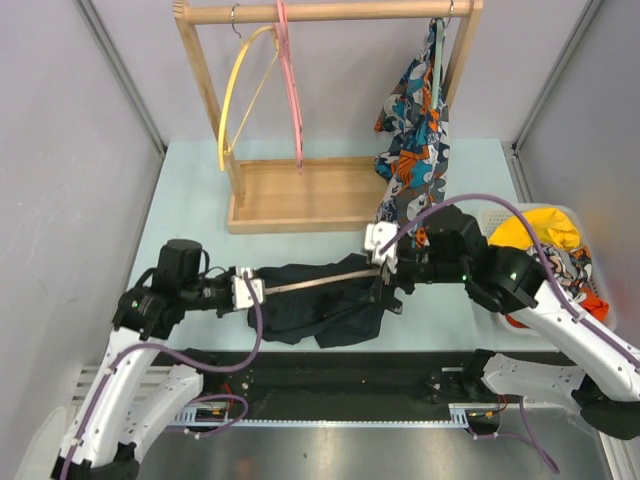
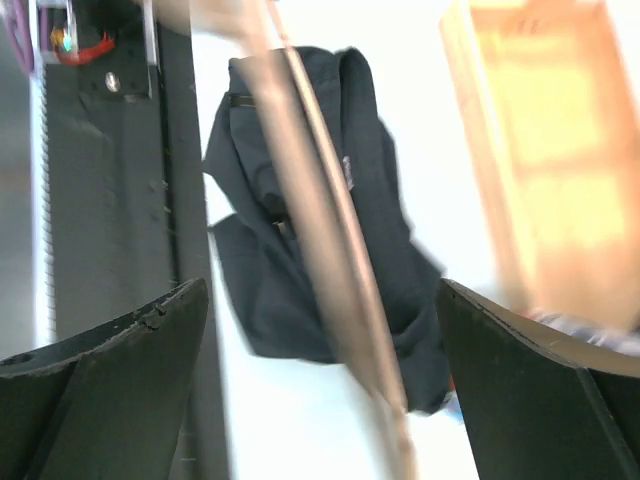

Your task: Place the shorts on the hanger

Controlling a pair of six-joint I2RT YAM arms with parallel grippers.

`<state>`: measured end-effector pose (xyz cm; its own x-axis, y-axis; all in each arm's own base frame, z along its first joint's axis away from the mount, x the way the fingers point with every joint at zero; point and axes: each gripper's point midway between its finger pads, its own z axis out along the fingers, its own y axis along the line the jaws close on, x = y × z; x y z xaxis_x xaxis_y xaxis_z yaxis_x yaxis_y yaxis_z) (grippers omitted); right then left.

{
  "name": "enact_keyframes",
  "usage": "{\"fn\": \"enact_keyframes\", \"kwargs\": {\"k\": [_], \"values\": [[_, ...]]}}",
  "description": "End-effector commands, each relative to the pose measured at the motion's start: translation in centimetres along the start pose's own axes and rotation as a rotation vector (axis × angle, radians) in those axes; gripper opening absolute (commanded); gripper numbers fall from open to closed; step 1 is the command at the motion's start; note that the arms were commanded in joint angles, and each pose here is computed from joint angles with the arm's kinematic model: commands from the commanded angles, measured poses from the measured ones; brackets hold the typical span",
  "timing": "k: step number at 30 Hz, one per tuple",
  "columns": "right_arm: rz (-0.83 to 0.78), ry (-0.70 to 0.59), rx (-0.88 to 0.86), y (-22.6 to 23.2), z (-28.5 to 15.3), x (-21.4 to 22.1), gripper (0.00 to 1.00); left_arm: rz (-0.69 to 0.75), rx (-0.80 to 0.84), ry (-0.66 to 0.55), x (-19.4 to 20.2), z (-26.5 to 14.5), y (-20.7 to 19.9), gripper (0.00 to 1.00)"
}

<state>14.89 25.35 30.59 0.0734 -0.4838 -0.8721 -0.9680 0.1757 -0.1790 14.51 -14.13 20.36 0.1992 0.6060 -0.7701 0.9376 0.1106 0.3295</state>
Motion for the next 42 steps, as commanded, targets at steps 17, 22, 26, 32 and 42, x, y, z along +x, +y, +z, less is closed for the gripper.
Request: {"fn": "enact_keyframes", "kwargs": {"k": [17, 22, 26, 32, 42], "values": [[-0.259, -0.262, -0.040, 0.7, 2.5, -9.2, 0.72, -0.059, 0.012, 0.022, -1.5, 2.1, 1.9, 0.00], [-0.248, -0.230, -0.115, 1.7, 3.7, -8.4, 0.51, -0.094, -0.008, -0.012, -2.4, 2.7, 2.7, 0.01], [-0.255, -0.188, -0.140, 1.9, 4.4, -7.2, 0.38, -0.088, -0.024, -0.029, -2.8, 2.8, 3.1, 0.00], [-0.247, -0.147, -0.129, 0.6, 5.1, -6.0, 0.04, -0.049, -0.027, -0.051, -3.1, 2.5, 2.9, 0.00], [-0.360, -0.126, -0.050, -0.4, 1.0, -5.4, 0.00, -0.206, -0.114, 0.009, -0.5, 1.8, 3.3, 0.67]]}}
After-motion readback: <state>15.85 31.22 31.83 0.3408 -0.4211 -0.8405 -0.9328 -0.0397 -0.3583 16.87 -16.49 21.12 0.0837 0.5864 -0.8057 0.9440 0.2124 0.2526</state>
